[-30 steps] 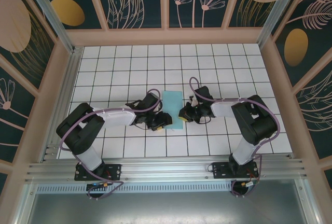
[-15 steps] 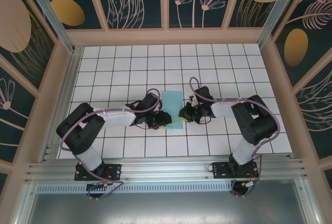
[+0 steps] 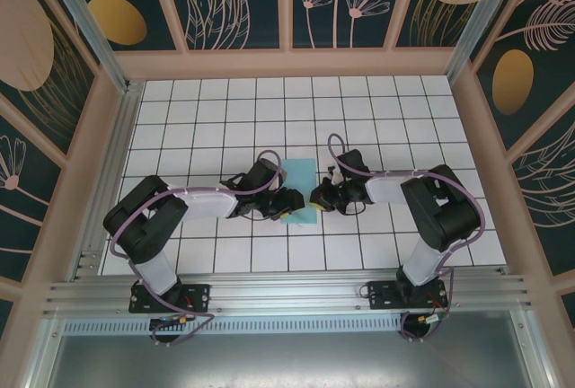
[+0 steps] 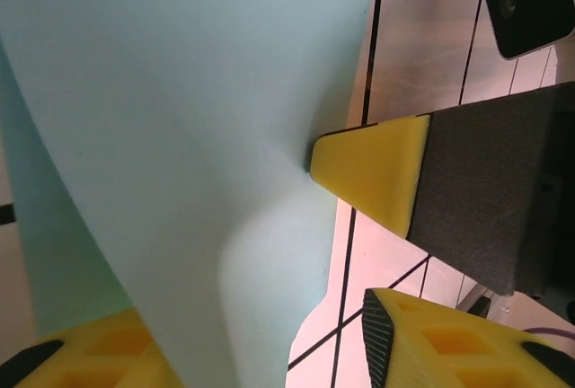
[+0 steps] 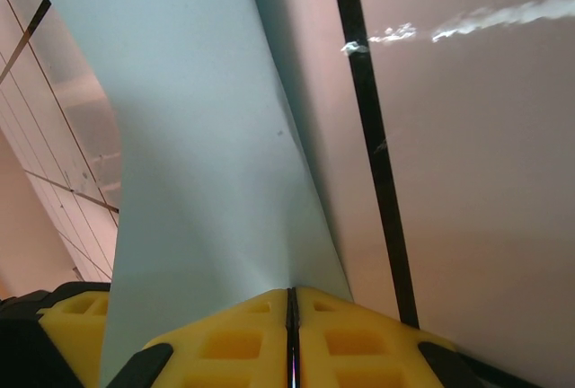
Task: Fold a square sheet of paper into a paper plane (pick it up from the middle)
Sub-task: Fold the triangle a second time at the center of the table.
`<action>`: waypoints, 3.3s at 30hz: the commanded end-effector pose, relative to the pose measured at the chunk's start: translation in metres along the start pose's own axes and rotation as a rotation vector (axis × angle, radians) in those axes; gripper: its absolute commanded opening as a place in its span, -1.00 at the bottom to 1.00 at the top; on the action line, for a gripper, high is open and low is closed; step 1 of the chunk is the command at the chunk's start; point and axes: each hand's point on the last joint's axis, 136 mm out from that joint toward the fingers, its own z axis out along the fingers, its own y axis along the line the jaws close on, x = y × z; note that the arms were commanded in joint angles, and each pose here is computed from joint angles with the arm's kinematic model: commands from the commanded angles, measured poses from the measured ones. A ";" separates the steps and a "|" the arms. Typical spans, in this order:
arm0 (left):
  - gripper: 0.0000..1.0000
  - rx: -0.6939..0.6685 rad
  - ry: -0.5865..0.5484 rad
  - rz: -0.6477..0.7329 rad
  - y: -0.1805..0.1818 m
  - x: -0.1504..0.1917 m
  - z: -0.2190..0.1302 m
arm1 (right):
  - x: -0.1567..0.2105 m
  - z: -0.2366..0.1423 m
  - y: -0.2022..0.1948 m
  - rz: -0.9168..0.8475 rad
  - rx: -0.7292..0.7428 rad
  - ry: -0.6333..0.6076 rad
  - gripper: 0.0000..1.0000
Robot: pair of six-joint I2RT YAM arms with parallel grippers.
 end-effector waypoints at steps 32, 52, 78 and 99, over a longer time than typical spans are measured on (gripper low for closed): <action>0.03 0.243 -0.060 0.020 -0.048 -0.004 -0.020 | 0.021 0.014 -0.071 0.069 0.201 0.050 -0.73; -0.07 0.216 -0.133 -0.098 -0.034 -0.026 0.003 | 0.018 0.009 -0.054 0.040 0.107 0.051 -0.75; -0.15 0.189 -0.156 -0.148 -0.028 -0.036 0.013 | -0.012 -0.040 0.000 -0.159 -0.099 -0.135 -0.66; -0.28 0.199 -0.156 -0.145 -0.030 -0.036 0.012 | -0.016 -0.020 0.020 -0.237 -0.116 -0.053 -0.47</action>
